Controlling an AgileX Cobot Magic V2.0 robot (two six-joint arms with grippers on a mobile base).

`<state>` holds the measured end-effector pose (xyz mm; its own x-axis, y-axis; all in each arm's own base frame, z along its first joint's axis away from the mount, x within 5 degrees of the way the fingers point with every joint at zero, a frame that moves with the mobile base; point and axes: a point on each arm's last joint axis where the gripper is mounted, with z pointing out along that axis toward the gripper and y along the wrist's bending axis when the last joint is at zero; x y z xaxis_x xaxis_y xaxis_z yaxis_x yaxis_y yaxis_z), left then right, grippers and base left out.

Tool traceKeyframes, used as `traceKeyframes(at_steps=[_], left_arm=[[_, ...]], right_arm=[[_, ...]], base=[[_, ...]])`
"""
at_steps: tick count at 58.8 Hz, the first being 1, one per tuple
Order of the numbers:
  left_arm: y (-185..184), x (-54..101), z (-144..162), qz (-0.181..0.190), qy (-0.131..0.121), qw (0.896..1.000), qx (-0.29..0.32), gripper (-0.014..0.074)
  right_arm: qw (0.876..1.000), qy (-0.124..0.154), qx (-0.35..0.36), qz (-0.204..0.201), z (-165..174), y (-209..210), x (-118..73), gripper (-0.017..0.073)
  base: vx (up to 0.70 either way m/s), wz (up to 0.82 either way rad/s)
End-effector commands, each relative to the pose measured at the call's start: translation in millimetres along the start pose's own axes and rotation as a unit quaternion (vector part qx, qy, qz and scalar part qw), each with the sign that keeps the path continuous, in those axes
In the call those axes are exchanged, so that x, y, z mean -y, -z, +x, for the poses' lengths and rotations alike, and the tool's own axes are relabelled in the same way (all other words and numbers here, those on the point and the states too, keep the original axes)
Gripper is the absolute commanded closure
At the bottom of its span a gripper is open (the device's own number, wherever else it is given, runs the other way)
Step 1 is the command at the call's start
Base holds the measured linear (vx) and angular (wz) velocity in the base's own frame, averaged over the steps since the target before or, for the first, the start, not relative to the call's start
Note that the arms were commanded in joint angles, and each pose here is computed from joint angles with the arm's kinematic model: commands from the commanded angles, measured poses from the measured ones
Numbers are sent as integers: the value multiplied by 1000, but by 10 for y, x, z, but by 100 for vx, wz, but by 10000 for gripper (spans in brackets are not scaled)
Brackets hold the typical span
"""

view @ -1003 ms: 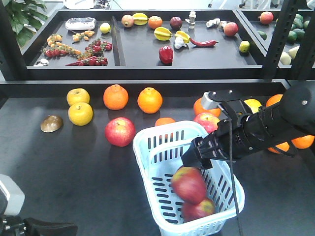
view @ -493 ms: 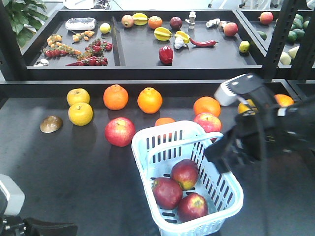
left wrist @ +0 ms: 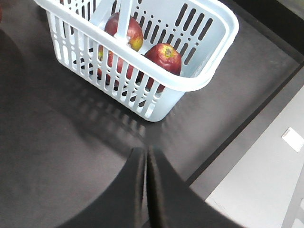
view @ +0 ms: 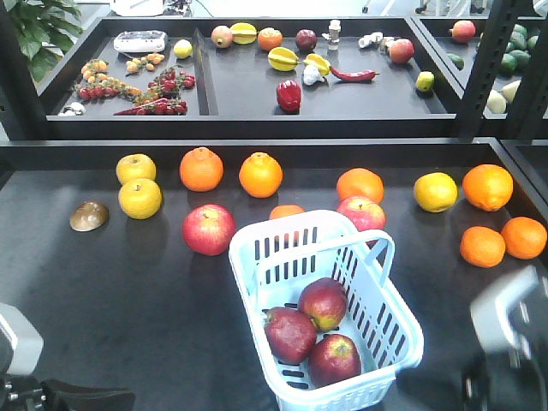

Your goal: Pick three apples into basket with both arms

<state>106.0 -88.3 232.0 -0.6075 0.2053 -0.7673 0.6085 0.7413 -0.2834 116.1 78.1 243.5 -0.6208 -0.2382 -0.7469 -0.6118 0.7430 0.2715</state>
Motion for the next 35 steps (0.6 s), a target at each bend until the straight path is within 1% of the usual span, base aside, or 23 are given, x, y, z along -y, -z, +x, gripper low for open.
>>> traceKeyframes(at_steps=[1, 7, 15, 35], left_arm=[[26, 19, -87, 2, 10, 1000, 21, 599], [25, 26, -80, 6, 11, 1000, 17, 599], [25, 27, -77, 6, 10, 1000, 16, 599], [25, 27, -78, 6, 10, 1000, 16, 599]], right_arm=[[998, -44, 37, -11, 139, 24, -40, 564], [998, -46, 47, -17, 229, 54, -72, 564], [997, -39, 62, -18, 227, 103, -98, 564], [997, -37, 61, -18, 229, 102, -98, 564]], base=[[0, 0], [0, 0], [0, 0], [0, 0]])
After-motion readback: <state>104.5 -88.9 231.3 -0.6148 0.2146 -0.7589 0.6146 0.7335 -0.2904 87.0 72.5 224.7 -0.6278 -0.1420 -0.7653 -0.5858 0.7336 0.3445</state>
